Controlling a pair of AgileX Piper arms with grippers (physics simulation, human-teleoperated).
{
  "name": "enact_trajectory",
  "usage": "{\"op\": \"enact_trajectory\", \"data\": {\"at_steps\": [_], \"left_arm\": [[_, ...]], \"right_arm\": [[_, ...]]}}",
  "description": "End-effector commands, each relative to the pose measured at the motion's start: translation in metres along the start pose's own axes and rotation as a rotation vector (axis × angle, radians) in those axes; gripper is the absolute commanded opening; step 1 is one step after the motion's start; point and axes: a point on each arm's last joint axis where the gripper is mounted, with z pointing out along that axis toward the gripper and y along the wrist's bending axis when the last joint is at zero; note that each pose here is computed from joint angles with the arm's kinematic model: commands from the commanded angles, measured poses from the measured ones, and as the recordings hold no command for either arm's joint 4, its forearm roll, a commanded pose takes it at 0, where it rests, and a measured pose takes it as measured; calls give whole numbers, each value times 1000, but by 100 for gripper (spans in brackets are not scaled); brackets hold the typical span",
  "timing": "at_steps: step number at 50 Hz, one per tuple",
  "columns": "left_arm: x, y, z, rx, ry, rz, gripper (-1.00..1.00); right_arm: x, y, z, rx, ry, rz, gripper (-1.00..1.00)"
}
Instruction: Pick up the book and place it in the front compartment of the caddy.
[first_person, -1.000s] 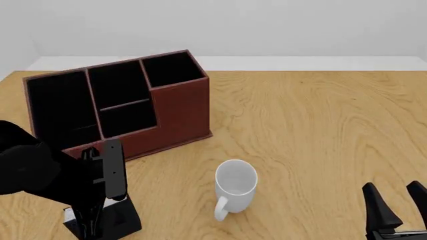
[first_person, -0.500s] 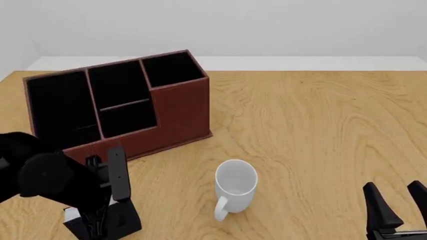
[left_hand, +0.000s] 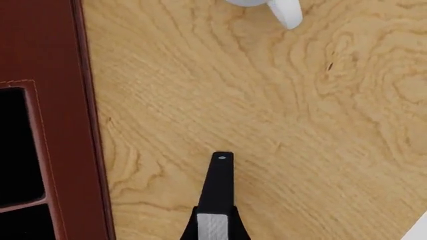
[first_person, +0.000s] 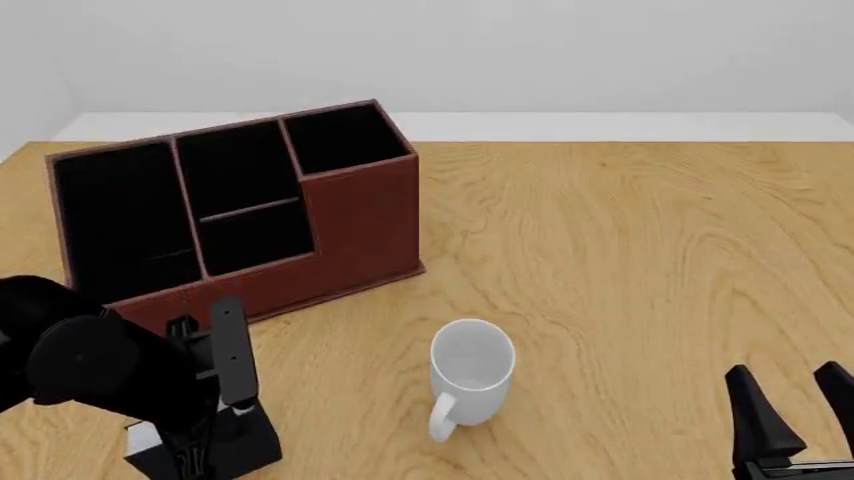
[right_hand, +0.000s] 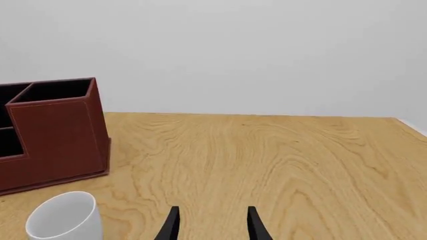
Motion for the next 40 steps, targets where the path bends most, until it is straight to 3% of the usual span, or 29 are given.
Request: {"op": "enact_trajectory", "data": {"at_steps": [1, 15, 22, 31, 40], "left_arm": [[3, 7, -13, -6, 35, 53, -100], [-18, 29, -76, -54, -4, 123, -100], [-24, 37, -85, -76, -18, 141, -100], [-46, 37, -97, -94, -74, 149, -100], [-46, 60, -101, -128, -63, 117, -100]], "right_arm": [[0, 0, 0, -3, 0, 0, 100], [-1, 0, 0, -3, -5, 5, 100], [-2, 0, 0, 0, -8, 10, 100], [-3, 0, 0, -2, -14, 16, 100], [-4, 0, 0, -6, -16, 21, 100]]}}
